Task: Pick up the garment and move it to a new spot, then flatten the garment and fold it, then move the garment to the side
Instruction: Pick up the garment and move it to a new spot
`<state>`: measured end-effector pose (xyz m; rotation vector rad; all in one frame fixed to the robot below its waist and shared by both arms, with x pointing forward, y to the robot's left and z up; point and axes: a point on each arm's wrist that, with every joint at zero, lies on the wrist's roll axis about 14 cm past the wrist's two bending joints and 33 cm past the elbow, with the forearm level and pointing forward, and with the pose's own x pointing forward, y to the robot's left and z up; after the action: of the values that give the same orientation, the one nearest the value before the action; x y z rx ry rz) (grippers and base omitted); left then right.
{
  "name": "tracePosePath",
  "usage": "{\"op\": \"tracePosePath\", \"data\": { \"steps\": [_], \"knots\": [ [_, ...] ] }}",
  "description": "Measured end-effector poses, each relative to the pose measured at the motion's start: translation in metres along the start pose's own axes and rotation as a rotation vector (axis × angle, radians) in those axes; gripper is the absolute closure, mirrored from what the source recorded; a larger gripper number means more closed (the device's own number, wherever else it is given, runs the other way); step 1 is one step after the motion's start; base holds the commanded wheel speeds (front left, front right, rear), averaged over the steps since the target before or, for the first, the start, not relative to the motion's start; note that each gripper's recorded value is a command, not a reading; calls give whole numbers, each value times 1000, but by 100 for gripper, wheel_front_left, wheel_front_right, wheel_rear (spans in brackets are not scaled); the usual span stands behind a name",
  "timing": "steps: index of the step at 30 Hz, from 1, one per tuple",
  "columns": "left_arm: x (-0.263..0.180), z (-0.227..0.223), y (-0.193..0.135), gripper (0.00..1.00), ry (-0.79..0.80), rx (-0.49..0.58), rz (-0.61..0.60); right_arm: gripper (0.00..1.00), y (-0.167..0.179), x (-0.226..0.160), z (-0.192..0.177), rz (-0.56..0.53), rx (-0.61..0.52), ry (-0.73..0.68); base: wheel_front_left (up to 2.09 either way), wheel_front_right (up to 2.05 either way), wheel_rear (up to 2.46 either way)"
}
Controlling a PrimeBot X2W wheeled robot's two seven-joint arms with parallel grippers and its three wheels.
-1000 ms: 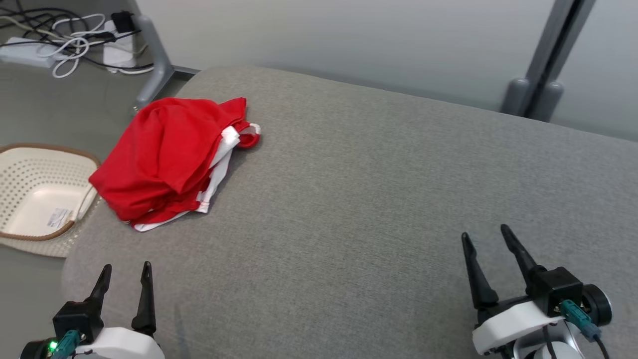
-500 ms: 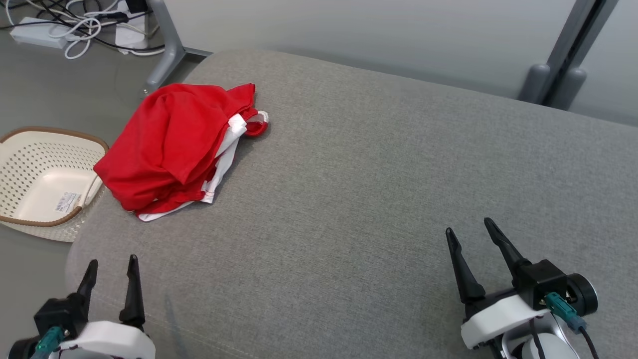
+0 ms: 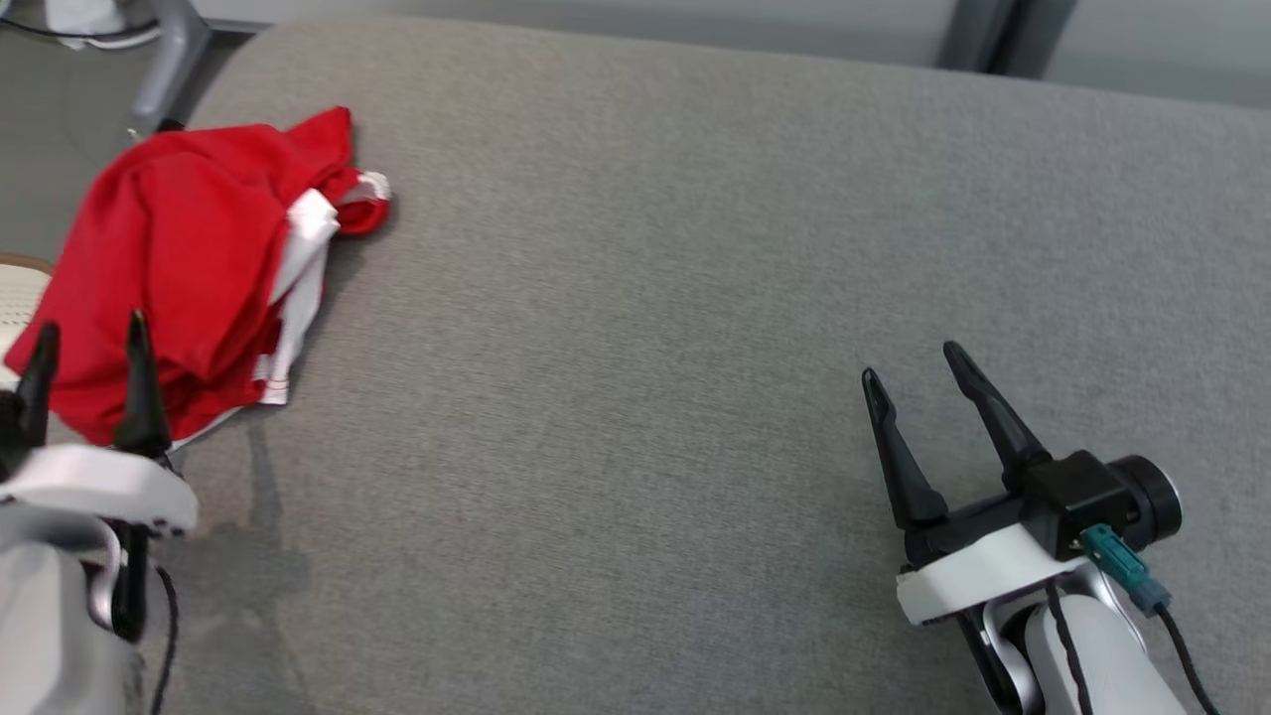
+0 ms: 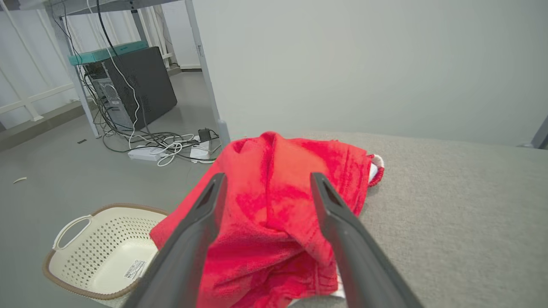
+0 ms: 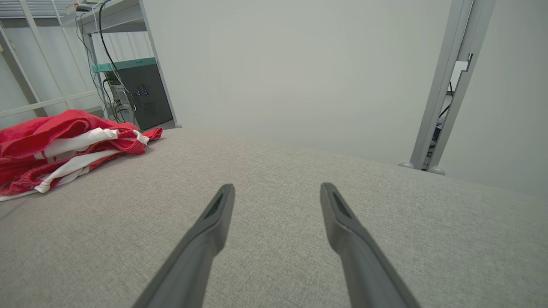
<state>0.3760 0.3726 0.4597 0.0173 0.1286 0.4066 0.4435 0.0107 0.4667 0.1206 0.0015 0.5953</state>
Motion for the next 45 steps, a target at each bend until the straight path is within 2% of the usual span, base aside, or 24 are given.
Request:
{"op": "tracePosePath", "data": {
  "steps": [6, 12, 17, 21, 22, 23, 24, 27, 34, 35, 36, 41, 45],
  "knots": [
    [47, -9, -7, 0, 58, 67, -29, 0, -22, -4, -15, -53, 11, 26, 0, 0, 0],
    [79, -31, 2, 0, 174, 147, 14, 0, -41, -9, -22, -98, 12, 38, 0, 0, 0],
    [87, -58, 14, 0, 325, 175, 103, 0, -53, -12, -23, -132, 10, 40, 0, 0, 0],
    [85, -64, 19, 0, 375, 179, 125, 0, -57, -16, -17, -147, 10, 28, 0, 0, 0],
    [85, -64, 19, 34, 378, 178, 127, 0, -58, -17, -15, -151, 9, 23, 0, 0, 0],
    [85, -64, 19, 89, 379, 174, 126, 0, -58, -18, -12, -154, 9, 18, 0, 0, 0],
    [84, -64, 18, 100, 383, 167, 122, 0, -59, -20, -10, -159, 7, 15, 0, 0, 0],
    [84, -56, 17, 100, 339, 152, 108, 0, -62, -24, -5, -176, 7, 6, 0, 0, 0],
    [98, -6, -10, 100, 177, 99, -3, 0, -66, -37, 10, -212, 19, -24, 0, 0, 0],
    [101, 10, -30, 100, 127, 77, -52, 0, -66, -43, 15, -222, 22, -31, 0, 0, 0],
    [101, 10, -30, 100, 127, 77, -52, 0, -66, -43, 15, -222, 22, -31, 0, 0, 0],
    [95, 42, -99, 100, 33, 14, -199, 0, -68, -60, 26, -257, 22, -51, 0, 0, 0],
    [79, 68, -169, 100, -44, -37, -350, 0, -72, -78, 34, -296, 23, -64, 0, 0, 0]
  ]
}}
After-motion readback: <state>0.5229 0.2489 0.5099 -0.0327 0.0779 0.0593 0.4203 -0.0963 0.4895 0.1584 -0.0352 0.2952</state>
